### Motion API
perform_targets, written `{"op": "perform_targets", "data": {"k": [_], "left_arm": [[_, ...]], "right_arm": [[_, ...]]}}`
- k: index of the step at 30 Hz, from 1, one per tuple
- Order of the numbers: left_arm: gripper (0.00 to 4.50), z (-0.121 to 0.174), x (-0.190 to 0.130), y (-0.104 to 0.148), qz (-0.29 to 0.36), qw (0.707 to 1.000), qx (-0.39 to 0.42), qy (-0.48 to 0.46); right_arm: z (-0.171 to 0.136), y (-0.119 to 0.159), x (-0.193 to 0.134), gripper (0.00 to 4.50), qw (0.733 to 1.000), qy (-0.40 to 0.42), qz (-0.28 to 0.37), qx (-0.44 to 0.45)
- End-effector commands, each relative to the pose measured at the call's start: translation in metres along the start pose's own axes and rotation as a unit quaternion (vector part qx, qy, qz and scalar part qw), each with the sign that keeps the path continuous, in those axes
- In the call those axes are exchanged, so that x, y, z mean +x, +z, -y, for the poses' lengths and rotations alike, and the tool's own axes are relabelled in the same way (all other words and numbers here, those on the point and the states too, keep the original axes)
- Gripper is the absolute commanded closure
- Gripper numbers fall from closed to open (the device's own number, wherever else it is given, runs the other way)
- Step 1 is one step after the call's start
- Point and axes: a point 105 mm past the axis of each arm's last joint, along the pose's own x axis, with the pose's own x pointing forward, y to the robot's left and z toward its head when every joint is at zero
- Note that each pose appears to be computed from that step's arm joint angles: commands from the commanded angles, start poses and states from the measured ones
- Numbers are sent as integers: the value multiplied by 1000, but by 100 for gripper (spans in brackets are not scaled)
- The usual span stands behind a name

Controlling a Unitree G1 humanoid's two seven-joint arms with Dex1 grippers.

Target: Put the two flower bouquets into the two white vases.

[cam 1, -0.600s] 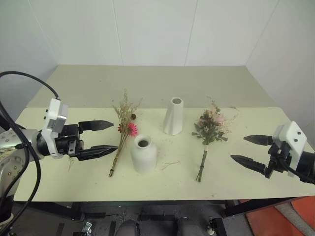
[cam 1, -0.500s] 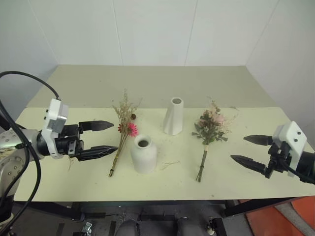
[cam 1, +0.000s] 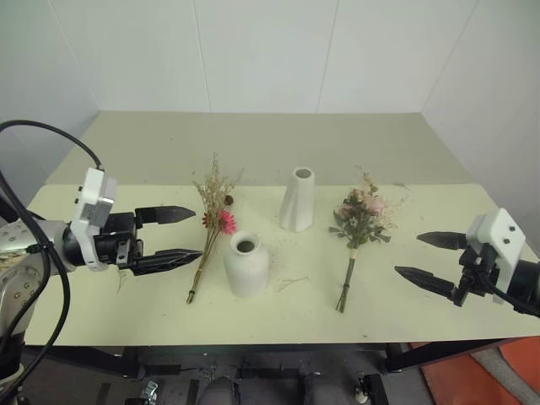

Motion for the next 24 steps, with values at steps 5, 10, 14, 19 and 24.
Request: {"op": "perform_targets", "data": {"k": [5, 10, 14, 19, 24], "left_arm": [[0, -1, -5, 10, 0, 1000, 29, 8], [0, -1, -5, 9, -3, 1000, 29, 7], [0, -1, -3, 10, -3, 1000, 30, 3], [0, -1, -1, 11, -1, 999, 32, -3], [0, -2, 4, 19, 11, 999, 46, -22]], "right_arm": [[5, 9, -4, 2, 1000, -11, 9, -20], [5, 10, -3, 2, 1000, -9, 12, 1], [8, 13, 3, 2, 998, 3, -12, 63], [19, 18, 16, 2, 977, 23, -80, 198], [29, 14, 42, 2, 929, 37, -177, 322]]}}
